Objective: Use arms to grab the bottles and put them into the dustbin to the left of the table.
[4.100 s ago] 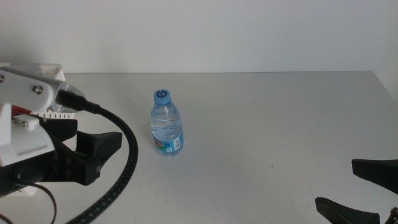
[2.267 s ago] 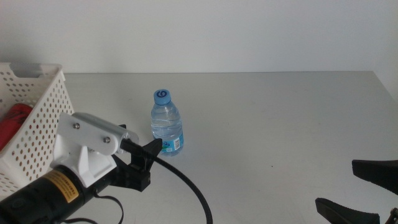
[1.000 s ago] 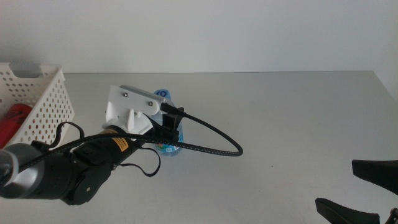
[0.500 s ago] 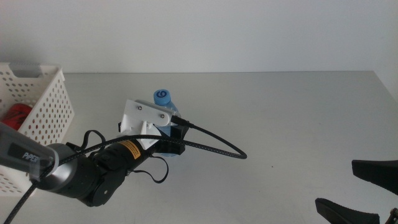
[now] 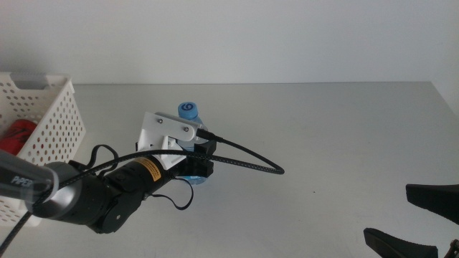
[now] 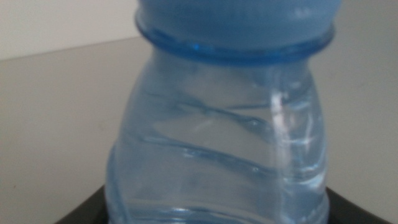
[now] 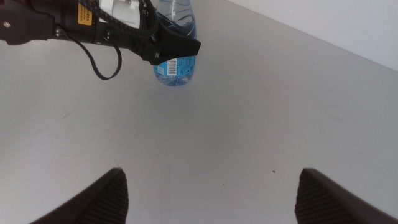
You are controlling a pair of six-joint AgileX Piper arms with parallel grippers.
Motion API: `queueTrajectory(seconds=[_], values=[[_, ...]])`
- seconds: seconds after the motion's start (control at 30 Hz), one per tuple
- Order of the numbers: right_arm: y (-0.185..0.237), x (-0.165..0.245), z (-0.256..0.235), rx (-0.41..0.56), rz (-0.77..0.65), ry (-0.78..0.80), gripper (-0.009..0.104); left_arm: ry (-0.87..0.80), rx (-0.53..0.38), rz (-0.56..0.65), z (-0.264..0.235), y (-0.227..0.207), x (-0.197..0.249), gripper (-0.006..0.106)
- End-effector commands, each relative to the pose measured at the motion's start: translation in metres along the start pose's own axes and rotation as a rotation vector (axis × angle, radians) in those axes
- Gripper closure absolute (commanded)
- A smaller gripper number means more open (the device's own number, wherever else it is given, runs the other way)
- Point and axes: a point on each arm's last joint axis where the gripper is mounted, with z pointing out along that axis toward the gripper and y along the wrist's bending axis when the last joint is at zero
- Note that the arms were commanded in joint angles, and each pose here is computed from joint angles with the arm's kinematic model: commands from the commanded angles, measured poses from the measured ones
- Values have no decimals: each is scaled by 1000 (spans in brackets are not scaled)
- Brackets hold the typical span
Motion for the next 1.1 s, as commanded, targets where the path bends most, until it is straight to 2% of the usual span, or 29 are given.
queueTrajectory(seconds=[0.0,0.13,0.47,0.63,0.83,1.07], values=[[-1,-18,-4,4,-14,-105,25,-123,12,-32,-12,-4,-44,102],[-1,-18,-4,4,-14,-105,25,-45,-29,-3,-30,-6,-75,102],[-1,-18,-4,4,-14,-105,25,325,-174,76,-62,-6,-180,102],[-1,-18,-4,4,-14,-105,25,436,-281,171,-82,-1,-229,102],[-1,-18,-4,4,-14,-105,25,439,-444,124,-121,38,-283,102],[-1,-18,-4,4,-14,-105,25,503,-580,95,-160,94,-296,102]])
